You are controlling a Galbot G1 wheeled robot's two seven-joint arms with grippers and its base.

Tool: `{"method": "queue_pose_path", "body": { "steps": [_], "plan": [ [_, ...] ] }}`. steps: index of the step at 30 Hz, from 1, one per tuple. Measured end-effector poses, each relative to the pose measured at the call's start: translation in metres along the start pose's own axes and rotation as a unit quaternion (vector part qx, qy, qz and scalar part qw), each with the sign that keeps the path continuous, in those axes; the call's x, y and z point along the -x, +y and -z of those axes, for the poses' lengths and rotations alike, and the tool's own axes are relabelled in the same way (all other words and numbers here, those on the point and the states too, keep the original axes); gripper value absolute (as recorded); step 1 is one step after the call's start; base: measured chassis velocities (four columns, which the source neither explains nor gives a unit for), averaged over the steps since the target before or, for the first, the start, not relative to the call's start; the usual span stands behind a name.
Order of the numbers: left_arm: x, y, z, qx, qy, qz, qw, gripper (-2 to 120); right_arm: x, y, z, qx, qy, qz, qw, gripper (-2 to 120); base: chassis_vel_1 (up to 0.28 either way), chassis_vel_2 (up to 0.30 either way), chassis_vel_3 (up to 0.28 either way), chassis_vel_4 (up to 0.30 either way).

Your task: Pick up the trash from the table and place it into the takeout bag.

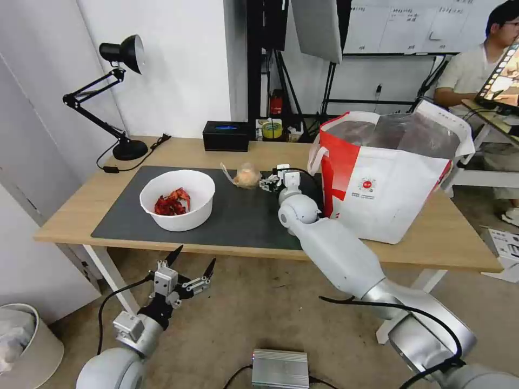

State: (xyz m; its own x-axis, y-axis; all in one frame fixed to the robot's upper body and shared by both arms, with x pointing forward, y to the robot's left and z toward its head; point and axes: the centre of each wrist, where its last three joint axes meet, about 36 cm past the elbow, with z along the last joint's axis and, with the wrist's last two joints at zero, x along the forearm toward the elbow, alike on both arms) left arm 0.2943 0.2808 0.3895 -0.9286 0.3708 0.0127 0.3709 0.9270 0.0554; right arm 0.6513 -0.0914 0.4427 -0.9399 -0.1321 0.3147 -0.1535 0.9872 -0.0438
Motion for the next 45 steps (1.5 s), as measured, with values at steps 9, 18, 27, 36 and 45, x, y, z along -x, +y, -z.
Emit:
{"method": "queue_pose_path", "body": {
  "steps": [9,18,27,36,45],
  "plan": [
    [0.000,0.001,0.000,0.002,0.000,-0.001,1.0000,100,0.008,-0.004,-0.002,-0.008,0.010,0.016,1.000,100,0.000,0.000,0.000,0.000],
    [0.001,0.001,-0.001,0.001,0.000,-0.004,1.0000,100,0.016,-0.006,0.000,-0.015,0.021,0.037,0.999,100,0.000,0.000,0.000,0.000],
    [0.003,0.001,-0.002,0.002,0.000,-0.009,1.0000,100,0.024,-0.011,0.002,-0.024,0.036,0.043,0.998,100,0.000,0.000,0.000,0.000],
    [0.005,0.002,-0.002,0.004,0.000,-0.013,0.9999,100,0.029,-0.019,0.005,-0.031,0.053,0.049,0.997,100,0.000,0.000,0.000,0.000],
    [0.005,0.001,-0.004,0.002,0.000,-0.015,0.9999,100,0.030,-0.020,0.006,-0.039,0.062,0.050,0.996,100,0.000,0.000,0.000,0.000]
  ]
}}
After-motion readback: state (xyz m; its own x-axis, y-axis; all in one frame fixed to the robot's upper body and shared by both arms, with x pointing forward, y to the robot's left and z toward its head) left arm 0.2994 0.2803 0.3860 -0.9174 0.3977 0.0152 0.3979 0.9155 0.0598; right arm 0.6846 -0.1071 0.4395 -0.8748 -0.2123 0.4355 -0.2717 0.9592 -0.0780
